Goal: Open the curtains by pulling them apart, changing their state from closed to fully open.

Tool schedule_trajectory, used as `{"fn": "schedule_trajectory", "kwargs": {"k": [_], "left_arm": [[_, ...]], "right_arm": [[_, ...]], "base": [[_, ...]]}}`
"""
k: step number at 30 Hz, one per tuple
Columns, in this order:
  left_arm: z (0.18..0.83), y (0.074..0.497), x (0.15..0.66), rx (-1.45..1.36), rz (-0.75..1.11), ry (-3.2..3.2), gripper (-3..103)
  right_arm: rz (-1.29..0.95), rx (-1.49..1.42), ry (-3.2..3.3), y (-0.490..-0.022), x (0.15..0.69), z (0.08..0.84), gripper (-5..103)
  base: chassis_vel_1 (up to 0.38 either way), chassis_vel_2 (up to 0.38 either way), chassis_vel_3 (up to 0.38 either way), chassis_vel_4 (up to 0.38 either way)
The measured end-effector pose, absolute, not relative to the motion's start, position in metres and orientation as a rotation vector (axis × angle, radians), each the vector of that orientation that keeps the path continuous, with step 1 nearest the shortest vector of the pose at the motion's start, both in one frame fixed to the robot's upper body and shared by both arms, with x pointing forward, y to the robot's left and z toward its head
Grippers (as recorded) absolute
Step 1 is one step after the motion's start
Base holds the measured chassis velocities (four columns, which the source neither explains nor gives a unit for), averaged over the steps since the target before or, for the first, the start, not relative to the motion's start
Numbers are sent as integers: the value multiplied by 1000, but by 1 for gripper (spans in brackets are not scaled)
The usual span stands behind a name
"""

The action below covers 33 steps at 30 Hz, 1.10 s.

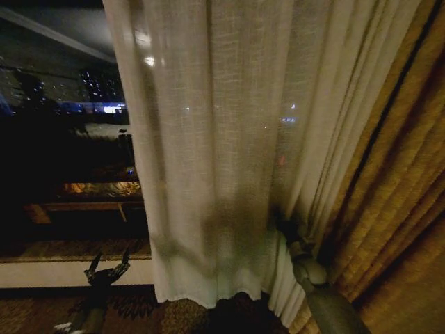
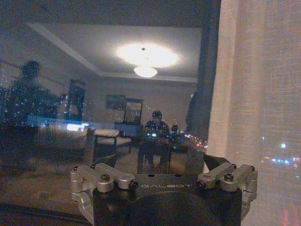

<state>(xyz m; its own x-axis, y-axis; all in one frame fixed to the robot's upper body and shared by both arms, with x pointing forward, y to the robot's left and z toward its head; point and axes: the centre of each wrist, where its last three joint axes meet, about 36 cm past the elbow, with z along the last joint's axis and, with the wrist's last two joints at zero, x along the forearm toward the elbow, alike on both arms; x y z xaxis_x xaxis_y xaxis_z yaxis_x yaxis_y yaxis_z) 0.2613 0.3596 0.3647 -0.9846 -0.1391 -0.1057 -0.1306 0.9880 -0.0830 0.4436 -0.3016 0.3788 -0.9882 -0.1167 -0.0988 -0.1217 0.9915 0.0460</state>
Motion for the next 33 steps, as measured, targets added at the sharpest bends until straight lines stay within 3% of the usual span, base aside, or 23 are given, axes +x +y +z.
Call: {"fn": "schedule_trajectory", "kwargs": {"k": [1,3,5,6,7,10,13,18,33], "left_arm": [[365,360,261,-206,-115,3021,100],[365,360,261,-206,-115,3021,100],[365,360,261,-206,-115,3021,100],[365,360,261,-206,-115,3021,100],[365,360,261,-206,-115,3021,100],[365,360,261,-206,-115,3021,100],[365,360,261,-206,-115,3021,100],[365,360,261,-206,-115,3021,100],[365,360,261,-206,-115,3021,100]], "right_arm": [[86,-209,3039,-295,438,383,51],[91,-217,3043,-292,434,385,51],[95,-223,3056,-288,425,385,62],[96,-222,3060,-288,420,384,62],[95,-220,3066,-288,414,383,73],[94,-215,3066,-288,408,382,79],[109,-213,3050,-287,404,380,95],[91,-231,3030,-286,405,380,100],[12,-271,2994,-284,405,377,100]], "base": [[0,0,0,0],[0,0,0,0],[0,0,0,0],[0,0,0,0],[0,0,0,0],[0,0,0,0],[0,0,0,0],[0,0,0,0],[19,17,-17,-15]]}}
